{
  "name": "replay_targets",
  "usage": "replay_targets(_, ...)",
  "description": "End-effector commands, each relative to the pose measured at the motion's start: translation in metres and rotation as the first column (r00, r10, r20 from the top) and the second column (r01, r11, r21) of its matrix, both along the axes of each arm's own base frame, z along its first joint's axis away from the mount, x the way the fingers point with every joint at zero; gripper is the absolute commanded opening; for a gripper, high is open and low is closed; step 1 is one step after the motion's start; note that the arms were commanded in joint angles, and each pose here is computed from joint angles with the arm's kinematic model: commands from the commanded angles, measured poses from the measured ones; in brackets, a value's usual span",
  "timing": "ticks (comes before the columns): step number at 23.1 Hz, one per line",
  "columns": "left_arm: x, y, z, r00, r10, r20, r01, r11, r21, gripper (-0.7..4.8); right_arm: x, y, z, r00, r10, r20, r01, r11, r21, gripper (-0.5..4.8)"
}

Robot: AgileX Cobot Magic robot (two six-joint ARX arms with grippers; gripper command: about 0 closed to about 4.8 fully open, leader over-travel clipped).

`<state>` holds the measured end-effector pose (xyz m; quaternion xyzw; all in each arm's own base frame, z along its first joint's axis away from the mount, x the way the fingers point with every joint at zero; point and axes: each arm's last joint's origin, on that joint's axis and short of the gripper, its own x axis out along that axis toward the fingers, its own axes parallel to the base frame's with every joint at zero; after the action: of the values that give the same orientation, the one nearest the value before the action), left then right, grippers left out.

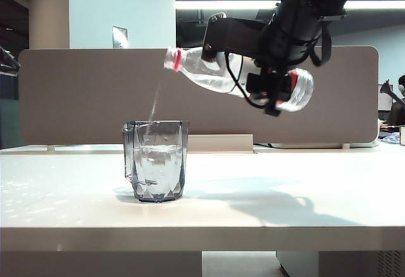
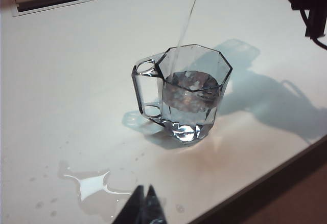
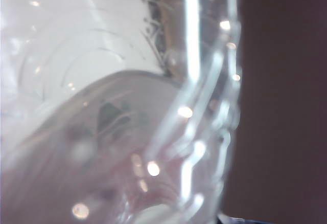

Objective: Pick up the mineral water bottle on the table and pour water into the mug until it's half full.

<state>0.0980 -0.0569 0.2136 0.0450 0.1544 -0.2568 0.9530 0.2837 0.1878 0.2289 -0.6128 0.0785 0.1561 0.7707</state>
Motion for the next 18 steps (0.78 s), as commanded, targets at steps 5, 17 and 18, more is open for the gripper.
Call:
replay_targets(5, 0.0, 0.0, 0.002, 1.0, -0.003, 0.013, 0.004, 1.0, -0.008, -0.05, -0.002, 0.002, 0.002, 0.984, -0.044, -0.171, 0.144, 0.758, 0.636, 2.1)
replay_targets(17, 0.0, 0.0, 0.002, 1.0, -0.003, 0.013, 0.003, 1.0, -0.008, -0.05, -0.019, -0.008, -0.056, 0.985, 0.051, -0.168, 0.154, 0.201, 0.967, 2.1)
replay_targets(18, 0.0, 0.0, 0.002, 1.0, -0.003, 0.012, 0.003, 1.0, -0.008, -0.05, -0.017, -0.006, -0.061, 0.984, 0.056, -0.168, 0.156, 0.164, 0.974, 2.1)
